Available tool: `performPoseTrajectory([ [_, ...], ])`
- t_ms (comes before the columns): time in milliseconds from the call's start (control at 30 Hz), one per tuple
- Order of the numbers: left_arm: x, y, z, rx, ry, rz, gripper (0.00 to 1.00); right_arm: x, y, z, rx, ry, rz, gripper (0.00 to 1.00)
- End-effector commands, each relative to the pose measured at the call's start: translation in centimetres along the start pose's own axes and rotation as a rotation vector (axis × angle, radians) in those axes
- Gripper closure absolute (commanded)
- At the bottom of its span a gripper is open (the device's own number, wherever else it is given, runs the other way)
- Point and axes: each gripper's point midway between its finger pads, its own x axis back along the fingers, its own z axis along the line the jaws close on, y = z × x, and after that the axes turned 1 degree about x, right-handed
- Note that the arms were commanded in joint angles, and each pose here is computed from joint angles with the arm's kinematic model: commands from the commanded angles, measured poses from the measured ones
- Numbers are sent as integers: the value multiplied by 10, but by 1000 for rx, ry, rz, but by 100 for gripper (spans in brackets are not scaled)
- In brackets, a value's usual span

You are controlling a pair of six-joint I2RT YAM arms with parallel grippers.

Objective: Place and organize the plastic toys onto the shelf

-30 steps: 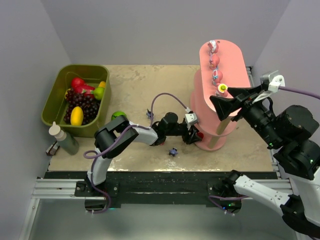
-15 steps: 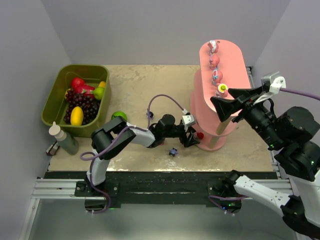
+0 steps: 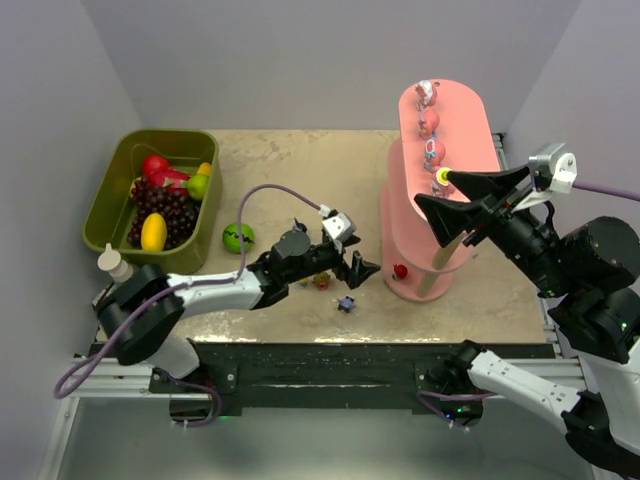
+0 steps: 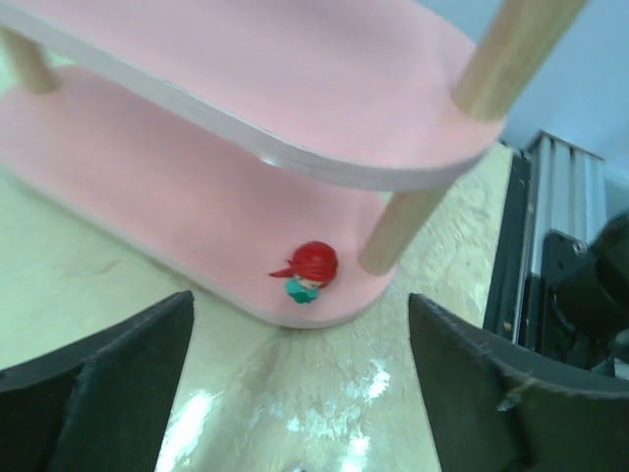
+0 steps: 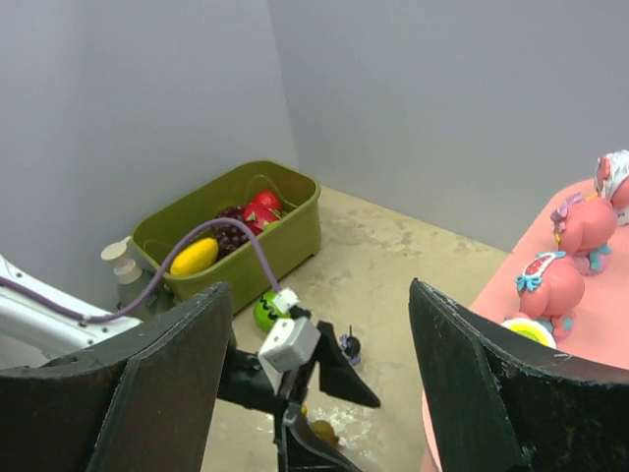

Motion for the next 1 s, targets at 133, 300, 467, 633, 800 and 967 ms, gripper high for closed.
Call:
performPoseTrajectory([
  [133,68,16,45,86,377,10,0,4,86,9,54,31,-324,24],
  [300,93,2,55,134,475,34,2,2,97,11,16,45,-417,23],
  [467,111,-36,72,272,622,86,13,-17,64,-27,-84,-155,-383,23],
  [633,124,-55,77,355,762,72,19,-24,33,-34,-123,-181,-345,23],
  [800,131,-64,83,368,864,61,32,-34,0,-38,-135,-200,-256,23],
  [967,126,-72,88,355,880,68,49,-35,-20,-40,-130,-208,-203,23],
])
